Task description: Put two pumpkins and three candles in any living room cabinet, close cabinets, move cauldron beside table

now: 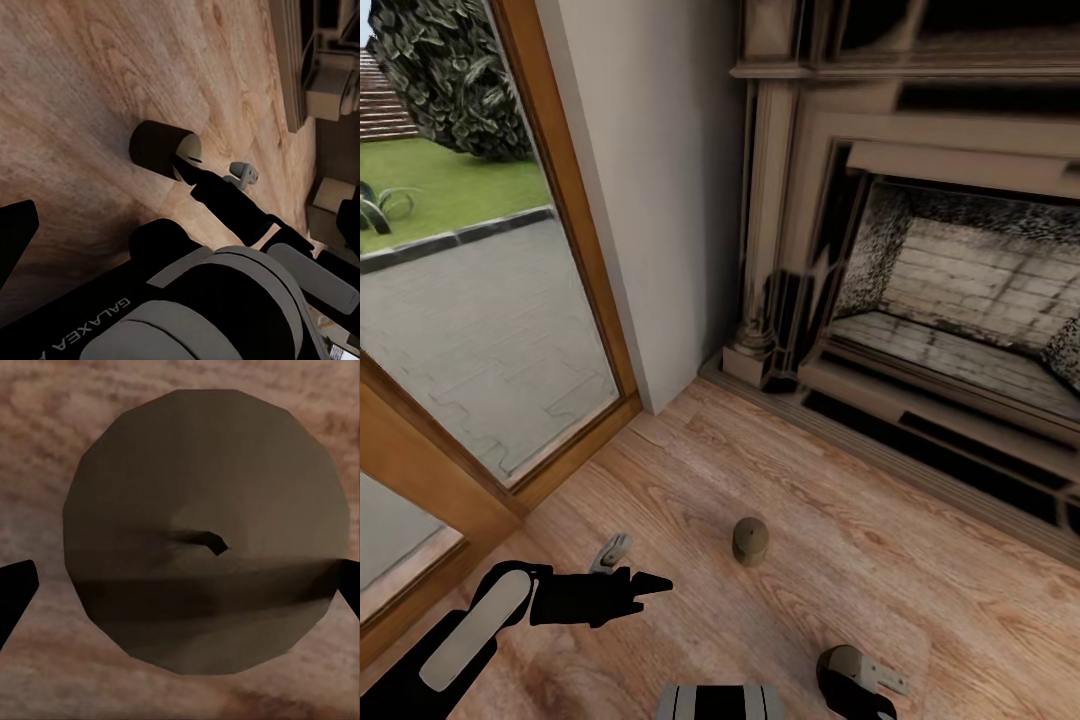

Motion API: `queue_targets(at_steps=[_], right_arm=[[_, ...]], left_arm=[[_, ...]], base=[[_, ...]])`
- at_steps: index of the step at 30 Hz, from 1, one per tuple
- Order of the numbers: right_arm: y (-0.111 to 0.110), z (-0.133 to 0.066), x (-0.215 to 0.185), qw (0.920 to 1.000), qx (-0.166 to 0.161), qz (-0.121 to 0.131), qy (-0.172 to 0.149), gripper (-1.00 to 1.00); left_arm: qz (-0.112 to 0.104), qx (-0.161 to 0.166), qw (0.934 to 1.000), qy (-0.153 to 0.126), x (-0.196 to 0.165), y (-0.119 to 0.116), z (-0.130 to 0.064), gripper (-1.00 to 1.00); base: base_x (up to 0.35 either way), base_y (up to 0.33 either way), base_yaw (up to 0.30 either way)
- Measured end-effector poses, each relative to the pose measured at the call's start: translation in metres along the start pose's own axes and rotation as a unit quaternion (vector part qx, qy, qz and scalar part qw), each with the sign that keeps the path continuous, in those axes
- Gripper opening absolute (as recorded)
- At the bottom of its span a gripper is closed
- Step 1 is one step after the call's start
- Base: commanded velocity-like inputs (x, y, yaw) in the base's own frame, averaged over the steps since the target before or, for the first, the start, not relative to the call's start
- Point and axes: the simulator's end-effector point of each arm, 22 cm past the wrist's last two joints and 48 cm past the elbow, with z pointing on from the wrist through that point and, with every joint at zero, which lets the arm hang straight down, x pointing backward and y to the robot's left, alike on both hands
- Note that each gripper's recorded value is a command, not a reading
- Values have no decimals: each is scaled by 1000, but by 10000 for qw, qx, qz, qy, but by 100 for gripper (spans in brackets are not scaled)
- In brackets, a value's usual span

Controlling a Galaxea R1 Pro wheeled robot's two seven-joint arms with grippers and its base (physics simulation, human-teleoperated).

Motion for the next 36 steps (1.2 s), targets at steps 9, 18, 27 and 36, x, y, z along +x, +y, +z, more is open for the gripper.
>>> queue_targets(at_steps=[9, 18, 27, 36], right_arm=[[0, 0, 1, 10000, -16, 11, 16, 100], [0, 0, 3, 10000, -3, -18, 32, 100], [0, 0, 3, 10000, 0, -8, 34, 100], [-1, 0, 2, 10000, 7, 20, 0, 100]], left_arm=[[0, 0, 10000, 0, 0, 0, 0, 100], [-1, 0, 10000, 0, 0, 0, 0, 100], [-1, 0, 10000, 0, 0, 0, 0, 100], [-1, 0, 10000, 1, 0, 0, 0, 100]], base=[[0, 0, 0], [0, 0, 0], [0, 0, 0], [0, 0, 0]])
